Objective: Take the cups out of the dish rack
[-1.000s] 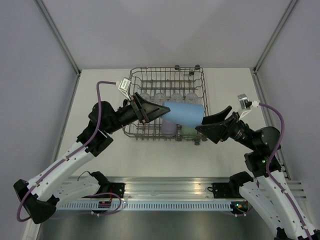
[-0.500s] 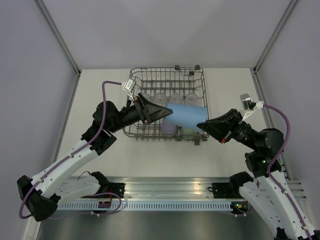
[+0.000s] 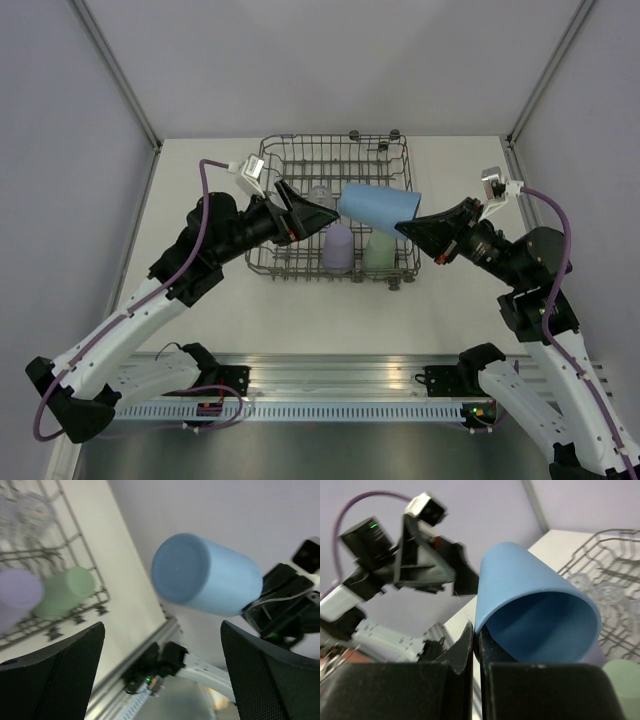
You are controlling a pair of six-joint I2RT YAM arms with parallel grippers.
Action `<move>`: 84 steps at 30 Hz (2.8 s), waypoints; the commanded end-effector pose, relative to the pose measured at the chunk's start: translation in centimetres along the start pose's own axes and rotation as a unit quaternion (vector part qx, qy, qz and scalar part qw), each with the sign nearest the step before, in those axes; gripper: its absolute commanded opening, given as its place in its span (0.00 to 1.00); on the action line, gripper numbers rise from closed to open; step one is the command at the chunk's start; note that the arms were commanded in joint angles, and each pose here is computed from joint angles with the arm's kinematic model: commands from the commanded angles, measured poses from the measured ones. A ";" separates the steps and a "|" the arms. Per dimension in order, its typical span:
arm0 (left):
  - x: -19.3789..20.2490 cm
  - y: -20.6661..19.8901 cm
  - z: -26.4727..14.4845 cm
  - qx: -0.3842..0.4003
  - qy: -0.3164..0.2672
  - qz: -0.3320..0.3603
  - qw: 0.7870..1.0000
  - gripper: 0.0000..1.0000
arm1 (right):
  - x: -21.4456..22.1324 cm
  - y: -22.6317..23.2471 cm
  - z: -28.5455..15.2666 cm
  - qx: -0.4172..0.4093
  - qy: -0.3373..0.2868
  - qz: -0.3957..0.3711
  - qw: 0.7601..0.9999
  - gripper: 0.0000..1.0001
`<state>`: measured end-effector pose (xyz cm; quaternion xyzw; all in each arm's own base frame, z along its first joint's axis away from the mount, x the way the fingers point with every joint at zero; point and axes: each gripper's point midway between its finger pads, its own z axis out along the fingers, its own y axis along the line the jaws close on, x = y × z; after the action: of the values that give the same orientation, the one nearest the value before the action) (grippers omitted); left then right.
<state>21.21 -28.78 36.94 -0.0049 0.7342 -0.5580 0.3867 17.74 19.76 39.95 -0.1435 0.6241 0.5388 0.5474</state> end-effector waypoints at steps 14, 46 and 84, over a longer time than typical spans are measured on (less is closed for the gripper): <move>-3.3 9.1 -9.6 -0.268 -0.079 0.185 0.942 1.00 | -5.5 -21.4 -1.3 0.535 0.114 -0.111 0.830 0.01; -0.6 11.8 -13.2 -0.302 -0.003 0.257 0.918 1.00 | 3.9 -44.4 -0.6 0.585 0.415 0.005 0.696 0.02; 0.0 11.3 -0.9 -0.371 0.031 0.253 0.893 1.00 | -13.0 -16.1 -3.8 0.446 -0.064 -0.105 0.887 0.98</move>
<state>24.05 -22.30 25.71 0.0874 0.8900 -0.1207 0.4310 33.94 2.64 37.41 0.0828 0.8152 0.0462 0.5713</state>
